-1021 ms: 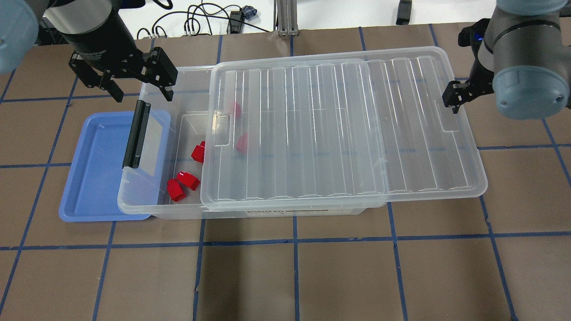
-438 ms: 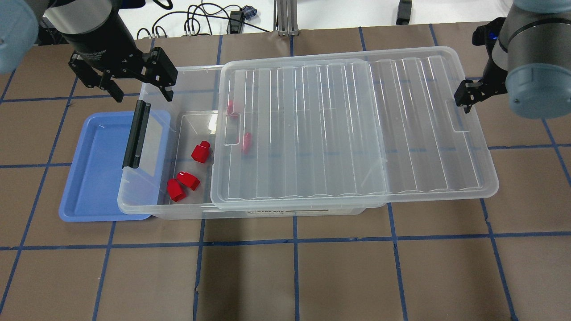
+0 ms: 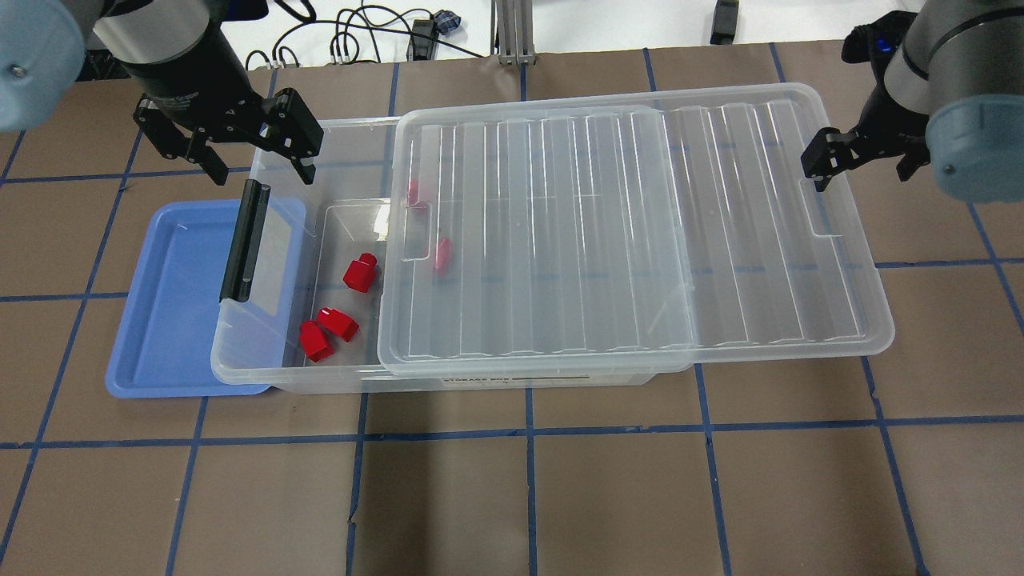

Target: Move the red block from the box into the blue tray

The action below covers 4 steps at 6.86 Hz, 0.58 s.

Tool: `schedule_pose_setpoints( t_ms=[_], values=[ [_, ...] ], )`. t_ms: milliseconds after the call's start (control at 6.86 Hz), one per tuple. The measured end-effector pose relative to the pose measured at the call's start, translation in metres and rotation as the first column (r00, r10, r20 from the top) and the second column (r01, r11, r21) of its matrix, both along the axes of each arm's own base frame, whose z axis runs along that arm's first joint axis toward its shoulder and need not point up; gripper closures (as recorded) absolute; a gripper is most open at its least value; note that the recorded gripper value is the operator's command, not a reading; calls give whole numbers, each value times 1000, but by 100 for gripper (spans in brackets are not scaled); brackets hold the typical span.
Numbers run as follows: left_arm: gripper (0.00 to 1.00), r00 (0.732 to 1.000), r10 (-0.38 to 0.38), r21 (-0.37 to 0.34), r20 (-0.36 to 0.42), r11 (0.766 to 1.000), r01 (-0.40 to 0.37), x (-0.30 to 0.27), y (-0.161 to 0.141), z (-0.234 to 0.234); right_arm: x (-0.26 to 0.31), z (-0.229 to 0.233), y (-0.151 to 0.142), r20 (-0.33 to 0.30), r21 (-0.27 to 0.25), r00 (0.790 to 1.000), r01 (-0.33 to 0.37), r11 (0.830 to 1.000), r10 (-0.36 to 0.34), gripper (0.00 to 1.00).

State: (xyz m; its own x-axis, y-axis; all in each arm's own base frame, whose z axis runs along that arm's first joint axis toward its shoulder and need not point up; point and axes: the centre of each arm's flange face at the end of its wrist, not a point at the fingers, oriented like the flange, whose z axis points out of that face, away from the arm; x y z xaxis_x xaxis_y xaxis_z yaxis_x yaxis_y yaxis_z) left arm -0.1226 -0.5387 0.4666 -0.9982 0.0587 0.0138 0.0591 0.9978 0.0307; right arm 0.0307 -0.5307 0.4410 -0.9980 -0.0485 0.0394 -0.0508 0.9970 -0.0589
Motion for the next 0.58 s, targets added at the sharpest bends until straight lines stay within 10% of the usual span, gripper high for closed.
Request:
schedule_pose_setpoints(
  t_ms=[583],
  values=[
    [0,989,-145,-3,-5,989,145,3,-15,-136,87,66,3,71,68,984,156,985,-161,0]
  ],
)
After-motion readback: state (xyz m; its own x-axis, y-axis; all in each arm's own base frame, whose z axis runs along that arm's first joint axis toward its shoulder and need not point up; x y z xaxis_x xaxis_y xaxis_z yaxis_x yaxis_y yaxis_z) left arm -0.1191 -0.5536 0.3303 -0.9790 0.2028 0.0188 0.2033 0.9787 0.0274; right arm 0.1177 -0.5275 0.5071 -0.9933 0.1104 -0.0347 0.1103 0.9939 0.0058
